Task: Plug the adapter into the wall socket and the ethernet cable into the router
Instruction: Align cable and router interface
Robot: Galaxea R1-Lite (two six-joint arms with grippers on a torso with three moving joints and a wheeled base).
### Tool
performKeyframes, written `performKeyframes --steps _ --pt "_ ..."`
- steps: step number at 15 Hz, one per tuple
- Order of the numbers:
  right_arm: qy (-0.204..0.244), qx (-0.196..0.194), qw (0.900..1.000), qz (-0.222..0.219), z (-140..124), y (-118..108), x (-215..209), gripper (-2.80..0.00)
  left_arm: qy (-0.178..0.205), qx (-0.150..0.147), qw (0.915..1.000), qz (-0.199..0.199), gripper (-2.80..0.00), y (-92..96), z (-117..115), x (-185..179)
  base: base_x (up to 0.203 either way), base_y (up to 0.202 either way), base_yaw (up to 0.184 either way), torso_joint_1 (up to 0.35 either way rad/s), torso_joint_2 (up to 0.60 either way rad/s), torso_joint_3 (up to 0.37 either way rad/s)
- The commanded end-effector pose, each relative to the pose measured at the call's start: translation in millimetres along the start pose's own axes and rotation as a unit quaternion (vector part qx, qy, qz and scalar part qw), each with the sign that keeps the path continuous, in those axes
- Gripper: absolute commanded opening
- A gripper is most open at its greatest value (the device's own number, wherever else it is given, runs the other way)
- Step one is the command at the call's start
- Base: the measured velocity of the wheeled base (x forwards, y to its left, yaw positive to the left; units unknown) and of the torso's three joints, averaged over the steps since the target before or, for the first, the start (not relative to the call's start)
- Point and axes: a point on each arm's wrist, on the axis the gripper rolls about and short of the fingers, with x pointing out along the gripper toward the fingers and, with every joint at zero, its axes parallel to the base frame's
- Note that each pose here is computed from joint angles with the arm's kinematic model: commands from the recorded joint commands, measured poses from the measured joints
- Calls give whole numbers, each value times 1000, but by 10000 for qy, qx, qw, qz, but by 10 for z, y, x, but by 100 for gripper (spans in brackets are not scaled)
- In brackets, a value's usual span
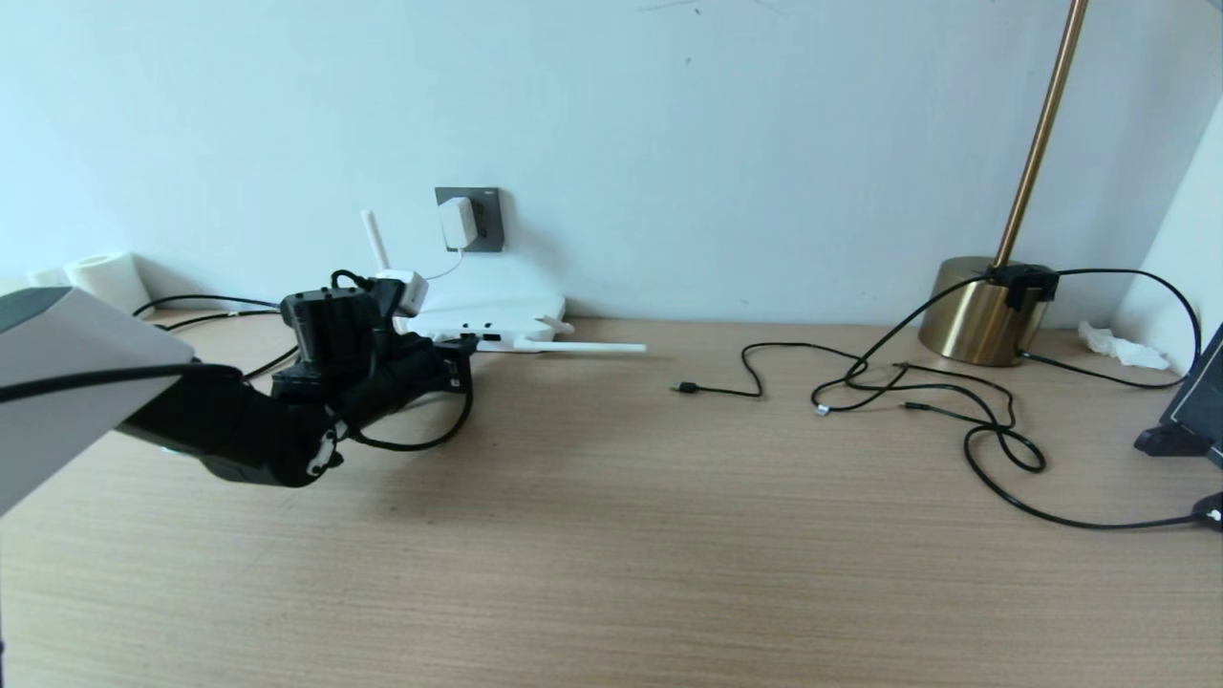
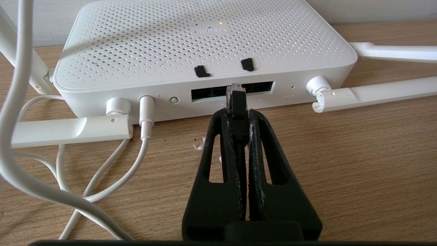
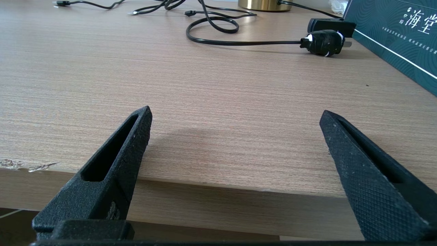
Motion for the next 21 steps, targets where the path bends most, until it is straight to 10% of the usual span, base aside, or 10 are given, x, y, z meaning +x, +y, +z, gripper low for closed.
performKeyframes --steps 1,9,16,21 --pt "58 0 10000 3 -34 1 9 0 -32 4 10000 3 -280 2 -37 29 0 0 0 0 0 0" --pt "58 0 10000 3 -34 1 9 0 -315 44 9994 133 -280 9 -119 114 0 0 0 0 0 0" --pt "58 -8 10000 3 -34 1 9 0 -766 107 9970 -62 -280 -164 627 -455 0 0 0 0 0 0" --pt "58 0 10000 3 -34 1 9 0 -610 100 9980 -153 -280 -249 689 -825 0 0 0 0 0 0"
